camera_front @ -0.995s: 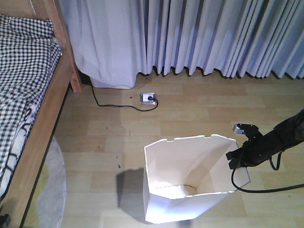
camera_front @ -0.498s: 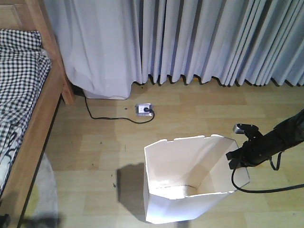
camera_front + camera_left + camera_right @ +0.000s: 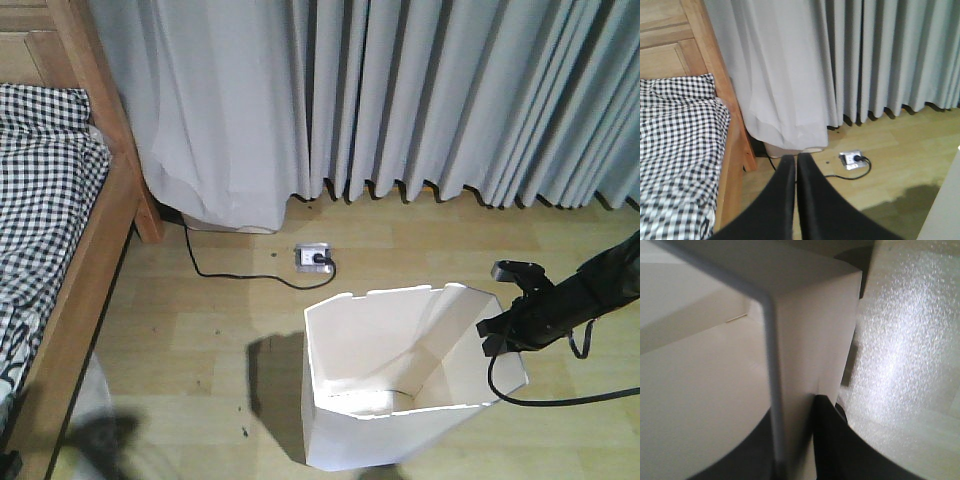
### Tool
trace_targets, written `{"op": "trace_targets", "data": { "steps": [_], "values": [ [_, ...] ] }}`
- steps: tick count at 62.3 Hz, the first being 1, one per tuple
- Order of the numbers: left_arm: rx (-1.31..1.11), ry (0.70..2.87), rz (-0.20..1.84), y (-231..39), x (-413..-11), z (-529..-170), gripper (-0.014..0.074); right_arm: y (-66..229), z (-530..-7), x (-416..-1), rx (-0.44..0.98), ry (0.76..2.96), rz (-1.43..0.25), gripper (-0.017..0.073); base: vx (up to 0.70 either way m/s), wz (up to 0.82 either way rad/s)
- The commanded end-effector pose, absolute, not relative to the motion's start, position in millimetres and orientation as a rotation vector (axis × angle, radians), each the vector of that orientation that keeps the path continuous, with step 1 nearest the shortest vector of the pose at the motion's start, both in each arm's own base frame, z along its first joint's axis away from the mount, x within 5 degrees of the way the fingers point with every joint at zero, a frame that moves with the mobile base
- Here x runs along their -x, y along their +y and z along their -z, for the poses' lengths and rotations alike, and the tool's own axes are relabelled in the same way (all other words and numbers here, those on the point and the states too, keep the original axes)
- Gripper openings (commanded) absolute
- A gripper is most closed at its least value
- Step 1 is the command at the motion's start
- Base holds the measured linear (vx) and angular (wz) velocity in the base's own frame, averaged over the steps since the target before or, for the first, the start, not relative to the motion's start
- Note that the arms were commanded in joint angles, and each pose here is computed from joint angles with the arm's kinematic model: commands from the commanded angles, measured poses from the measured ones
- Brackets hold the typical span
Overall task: Move trash bin to bedside with robot
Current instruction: 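Carry the held bin with the right gripper toward the bed and curtains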
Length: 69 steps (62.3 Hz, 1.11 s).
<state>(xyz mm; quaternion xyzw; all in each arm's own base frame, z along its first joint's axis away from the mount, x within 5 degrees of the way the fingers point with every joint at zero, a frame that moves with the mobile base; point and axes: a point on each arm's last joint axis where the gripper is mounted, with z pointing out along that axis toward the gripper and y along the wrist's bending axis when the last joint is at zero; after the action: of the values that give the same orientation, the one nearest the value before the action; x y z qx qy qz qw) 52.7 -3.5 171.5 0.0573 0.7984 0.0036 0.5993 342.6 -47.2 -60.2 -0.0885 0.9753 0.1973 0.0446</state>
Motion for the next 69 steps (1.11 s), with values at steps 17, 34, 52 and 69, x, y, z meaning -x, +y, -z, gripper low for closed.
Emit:
{"op": "trace_targets", "data": {
  "steps": [17, 34, 52, 69],
  "values": [
    [-0.124, 1.78, -0.005, -3.5, -53.6, -172.8, -0.0007, -39.4, 25.8, -352.8, 0.25, 2.897, -0.8, 0.0, 0.24, 0.07],
    [-0.124, 1.78, -0.005, -3.5, -53.6, -172.8, -0.0007, -39.4, 25.8, -352.8, 0.25, 2.897, -0.8, 0.0, 0.22, -0.01],
    [-0.124, 1.78, -0.005, -3.5, -53.6, -172.8, -0.0007, -39.4, 25.8, -352.8, 0.25, 2.897, -0.8, 0.0, 0.14, -0.05],
    [-0.124, 1.78, -0.005, -3.5, -53.6, -172.8, -0.0007, -39.4, 25.8, -352.8, 0.25, 2.897, -0.8, 0.0, 0.07, -0.03]
  ]
}}
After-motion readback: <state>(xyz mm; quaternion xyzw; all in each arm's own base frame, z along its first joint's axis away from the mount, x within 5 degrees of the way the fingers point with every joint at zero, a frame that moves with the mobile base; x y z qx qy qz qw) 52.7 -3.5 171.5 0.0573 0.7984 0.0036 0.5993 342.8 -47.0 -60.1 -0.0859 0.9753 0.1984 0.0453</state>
